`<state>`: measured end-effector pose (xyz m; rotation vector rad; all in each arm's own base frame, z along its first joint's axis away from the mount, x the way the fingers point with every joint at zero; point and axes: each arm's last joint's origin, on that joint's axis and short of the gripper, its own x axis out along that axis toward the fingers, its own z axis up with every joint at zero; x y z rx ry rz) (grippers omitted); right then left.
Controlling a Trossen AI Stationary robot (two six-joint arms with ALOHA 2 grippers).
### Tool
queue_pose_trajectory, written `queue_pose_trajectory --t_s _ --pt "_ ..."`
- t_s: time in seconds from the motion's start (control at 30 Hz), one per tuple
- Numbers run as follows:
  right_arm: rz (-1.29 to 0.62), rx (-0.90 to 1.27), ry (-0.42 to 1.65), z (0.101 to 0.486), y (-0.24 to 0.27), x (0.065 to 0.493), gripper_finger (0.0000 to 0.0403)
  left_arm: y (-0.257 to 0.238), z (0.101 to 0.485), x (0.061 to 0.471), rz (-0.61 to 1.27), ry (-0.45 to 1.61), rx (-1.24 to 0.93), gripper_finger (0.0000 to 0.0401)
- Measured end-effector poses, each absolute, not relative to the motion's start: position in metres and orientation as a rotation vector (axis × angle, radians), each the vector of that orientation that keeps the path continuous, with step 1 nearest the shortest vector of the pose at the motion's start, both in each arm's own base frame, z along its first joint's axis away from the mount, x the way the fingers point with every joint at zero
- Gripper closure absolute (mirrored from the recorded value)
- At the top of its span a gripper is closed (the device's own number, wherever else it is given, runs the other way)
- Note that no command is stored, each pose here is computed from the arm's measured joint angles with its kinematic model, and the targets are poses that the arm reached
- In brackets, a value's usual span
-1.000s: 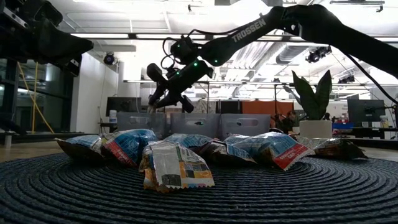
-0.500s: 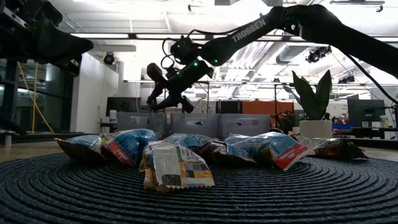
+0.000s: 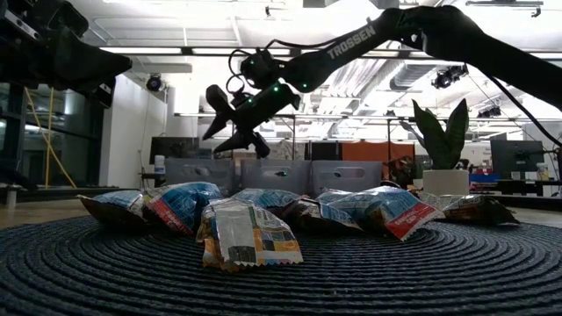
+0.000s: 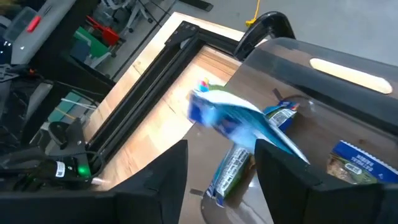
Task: Pick and place Granola Bars by type
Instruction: Put the blue granola bar into the left black bin, then put the yellow granola bar into the middle black bin
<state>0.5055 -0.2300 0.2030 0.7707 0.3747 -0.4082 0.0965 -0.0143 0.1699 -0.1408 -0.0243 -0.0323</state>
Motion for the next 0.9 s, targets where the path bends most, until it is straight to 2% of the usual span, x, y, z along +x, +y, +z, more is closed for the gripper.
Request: queue_pose_trajectory --t_s 0.27,0.43,0.9 --pt "-0.386 0.720 0.384 0.203 -0.227 0.507 0.0211 -0.014 0.170 0.097 -0.033 -0.025 -0.141 0.0400" --pt "-0.292 0.640 0.348 0.212 -0.226 0.509 0.0203 -0.014 0.170 0.097 -0.033 -0.024 -0.141 0.0400" --pt "-0.158 0.421 0.275 0.298 -0.203 0.487 0.0203 -0.014 0.170 0.097 -0.033 -0.024 -0.141 0.0400"
